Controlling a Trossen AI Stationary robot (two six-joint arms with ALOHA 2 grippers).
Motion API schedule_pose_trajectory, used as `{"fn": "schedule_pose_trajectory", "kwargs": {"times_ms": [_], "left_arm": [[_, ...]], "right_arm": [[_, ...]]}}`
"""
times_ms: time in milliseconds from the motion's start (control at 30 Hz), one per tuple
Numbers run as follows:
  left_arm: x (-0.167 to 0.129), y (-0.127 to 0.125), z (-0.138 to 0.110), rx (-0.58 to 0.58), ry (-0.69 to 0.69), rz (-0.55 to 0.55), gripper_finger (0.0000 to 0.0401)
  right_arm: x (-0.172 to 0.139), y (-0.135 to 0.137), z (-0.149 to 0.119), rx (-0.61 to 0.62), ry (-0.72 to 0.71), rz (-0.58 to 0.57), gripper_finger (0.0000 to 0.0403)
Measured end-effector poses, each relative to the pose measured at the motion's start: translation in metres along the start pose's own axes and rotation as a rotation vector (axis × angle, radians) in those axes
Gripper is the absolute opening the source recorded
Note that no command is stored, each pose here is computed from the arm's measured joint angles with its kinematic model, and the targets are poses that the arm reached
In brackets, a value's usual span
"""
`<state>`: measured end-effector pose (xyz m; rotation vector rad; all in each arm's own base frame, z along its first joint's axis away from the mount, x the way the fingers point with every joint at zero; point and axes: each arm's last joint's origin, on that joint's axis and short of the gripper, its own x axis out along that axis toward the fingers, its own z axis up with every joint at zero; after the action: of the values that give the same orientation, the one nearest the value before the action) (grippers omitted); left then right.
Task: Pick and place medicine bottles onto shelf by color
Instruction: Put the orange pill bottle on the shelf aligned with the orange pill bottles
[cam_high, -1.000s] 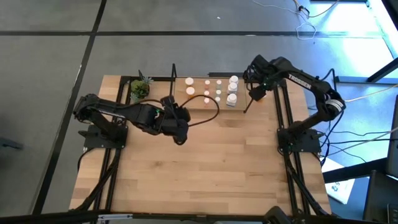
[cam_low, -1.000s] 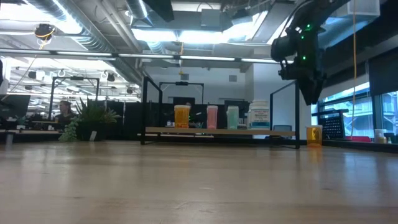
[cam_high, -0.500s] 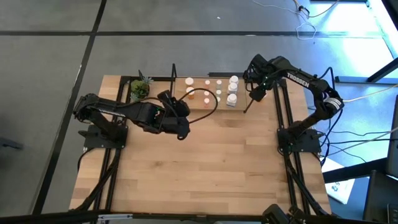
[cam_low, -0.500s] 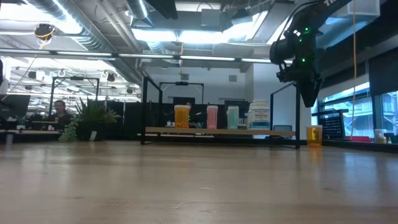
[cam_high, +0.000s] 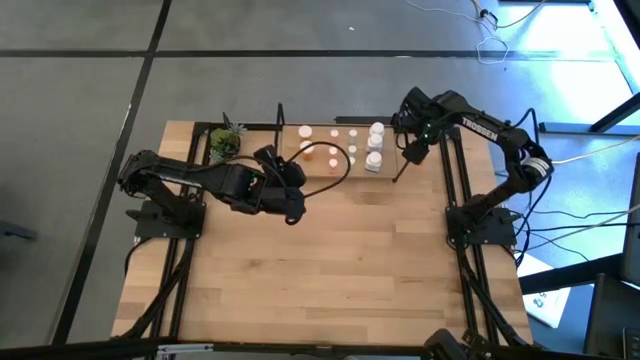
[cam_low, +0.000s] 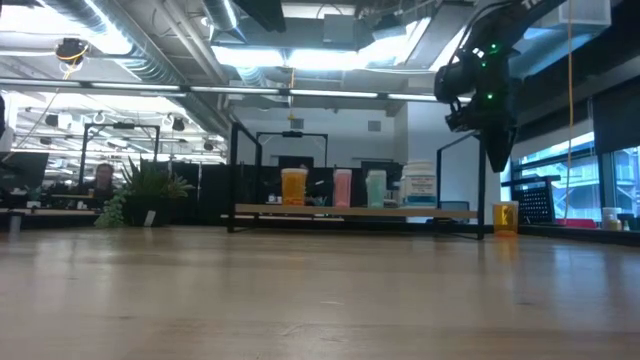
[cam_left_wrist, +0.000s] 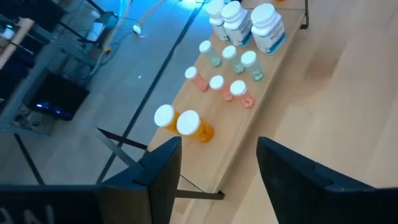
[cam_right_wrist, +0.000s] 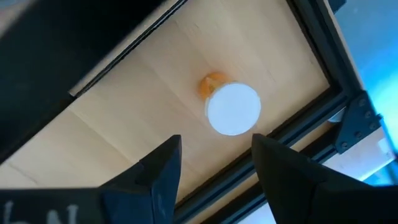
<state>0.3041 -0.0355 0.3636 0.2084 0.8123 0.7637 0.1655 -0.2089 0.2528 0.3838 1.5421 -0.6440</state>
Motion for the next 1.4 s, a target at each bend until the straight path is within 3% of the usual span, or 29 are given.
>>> {"fn": "schedule_pose_trajectory", "kwargs": {"times_ms": [167,467,1000,1400], "left_arm": [[0.000,-0.001,0.000,0.001,0.016,-0.041,0.0202],[0.002,0.000,0.000,0.062,0.014,-0.026,0.0202],[0.002,0.000,0.000,0.077,0.014,-0.027,0.0202],[0.002,0.000,0.000,0.077,0.014,-0.027,0.0202]], "right_arm": [[-0.012,-0.001,-0.010,-0.091,-0.039,-0.019,0.0198],[-0.041,-0.006,-0.030,-0.119,-0.153,-0.081,0.0198],[-0.002,-0.003,-0.025,-0.134,-0.024,-0.269,0.0198],[0.001,-0.002,-0.016,-0.111,-0.125,-0.210,0.0198]]}}
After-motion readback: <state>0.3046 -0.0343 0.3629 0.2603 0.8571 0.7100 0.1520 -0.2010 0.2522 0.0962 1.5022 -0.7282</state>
